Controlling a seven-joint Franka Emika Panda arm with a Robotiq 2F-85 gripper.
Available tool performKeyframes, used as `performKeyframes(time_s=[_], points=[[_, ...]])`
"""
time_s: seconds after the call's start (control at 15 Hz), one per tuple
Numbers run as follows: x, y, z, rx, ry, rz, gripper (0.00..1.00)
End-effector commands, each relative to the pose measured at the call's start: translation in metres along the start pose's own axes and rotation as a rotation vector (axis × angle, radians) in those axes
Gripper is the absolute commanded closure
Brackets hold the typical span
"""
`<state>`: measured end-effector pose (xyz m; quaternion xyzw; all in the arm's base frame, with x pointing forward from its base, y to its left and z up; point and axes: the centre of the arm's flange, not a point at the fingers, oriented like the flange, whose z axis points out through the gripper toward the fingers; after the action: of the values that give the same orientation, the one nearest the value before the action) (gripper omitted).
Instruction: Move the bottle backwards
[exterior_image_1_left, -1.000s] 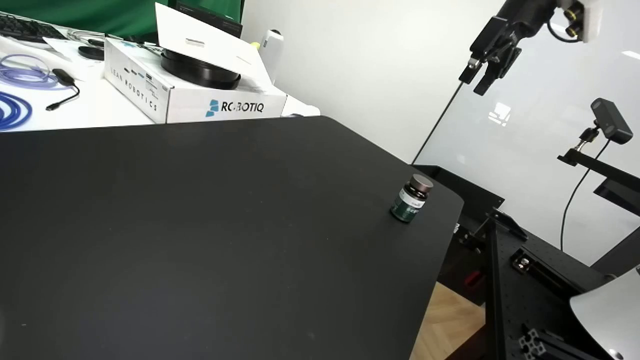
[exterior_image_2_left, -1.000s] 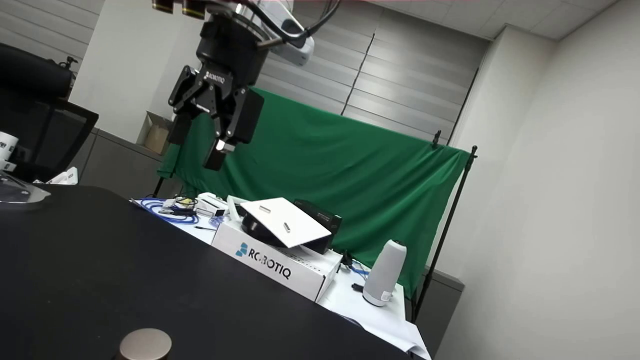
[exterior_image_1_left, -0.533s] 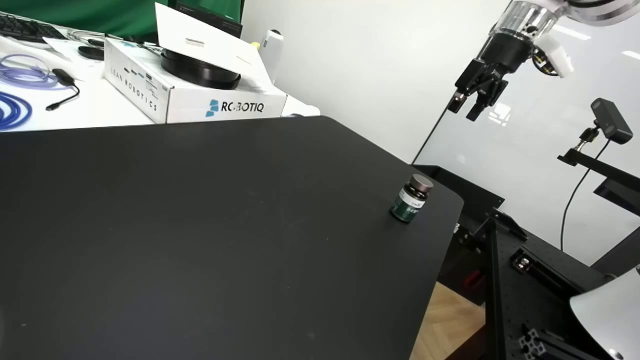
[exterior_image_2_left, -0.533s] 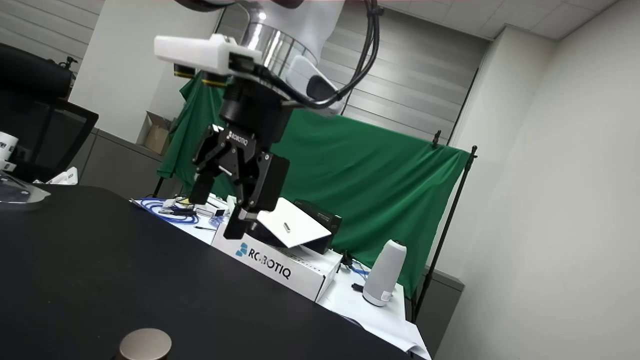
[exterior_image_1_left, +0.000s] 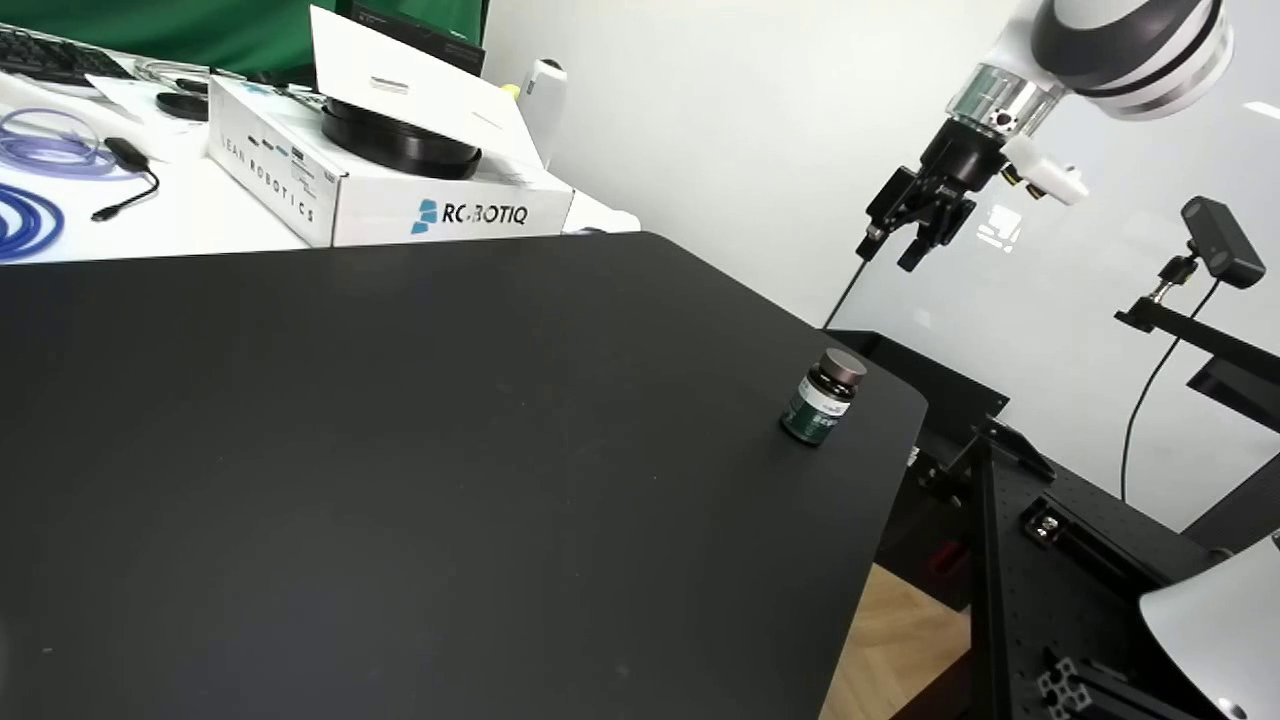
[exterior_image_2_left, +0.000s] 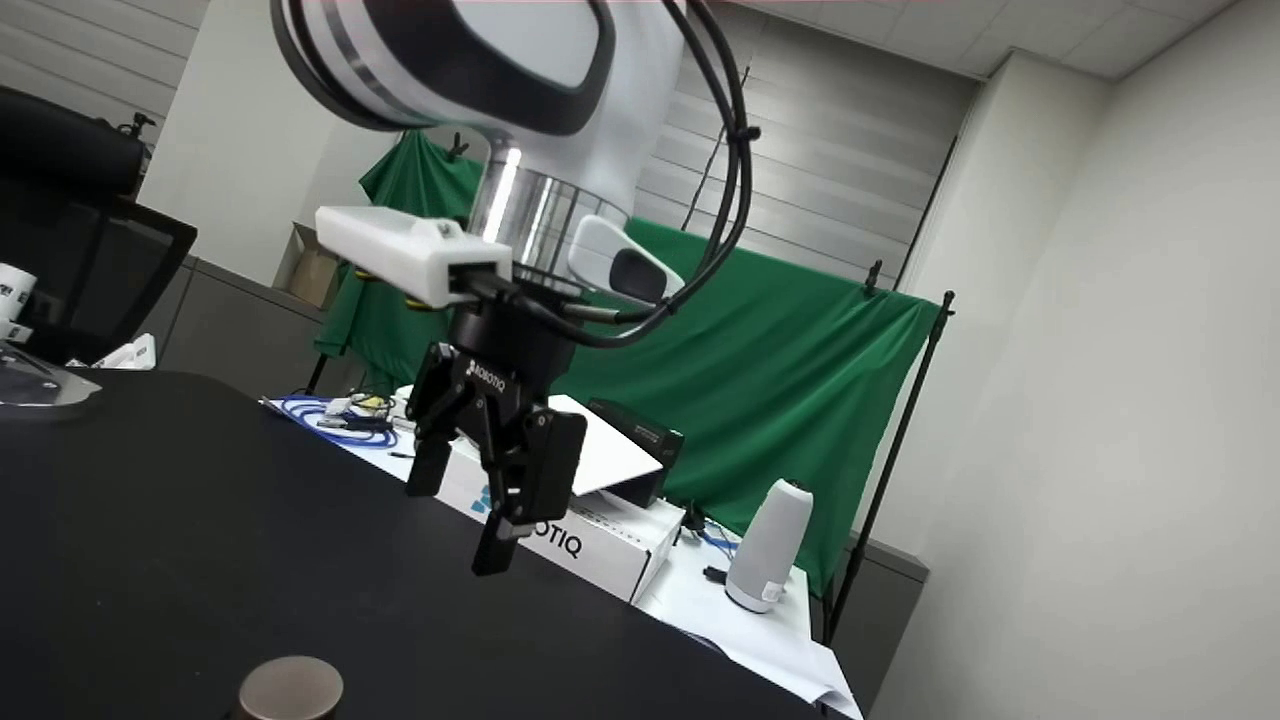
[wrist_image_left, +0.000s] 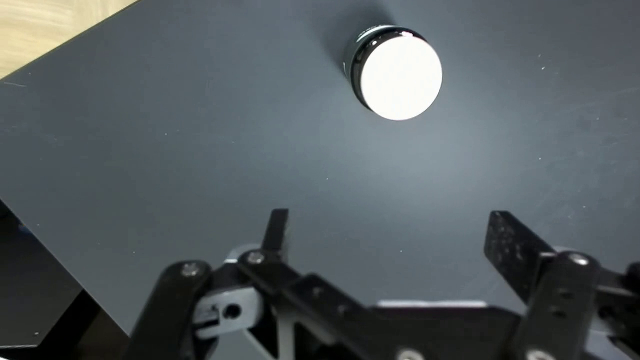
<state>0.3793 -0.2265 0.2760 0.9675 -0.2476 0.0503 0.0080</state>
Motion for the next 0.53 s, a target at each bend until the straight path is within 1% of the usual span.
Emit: performKeyframes(time_s=[0.0, 0.13, 0.27, 0.33, 0.47], points=[[0.002, -0.021, 0.027, -0.017, -0.005, 0.027, 0.0], [-0.003, -0.031, 0.039, -0.02, -0.034, 0.02, 0.0], [-0.009, -0.042, 0.05, -0.03, -0.087, -0.012, 0.0], [-0.008, -0.032, 0.042, -0.021, -0.06, -0.022, 0.0], [-0.012, -0.039, 0.051, -0.025, -0.082, -0.034, 0.0]])
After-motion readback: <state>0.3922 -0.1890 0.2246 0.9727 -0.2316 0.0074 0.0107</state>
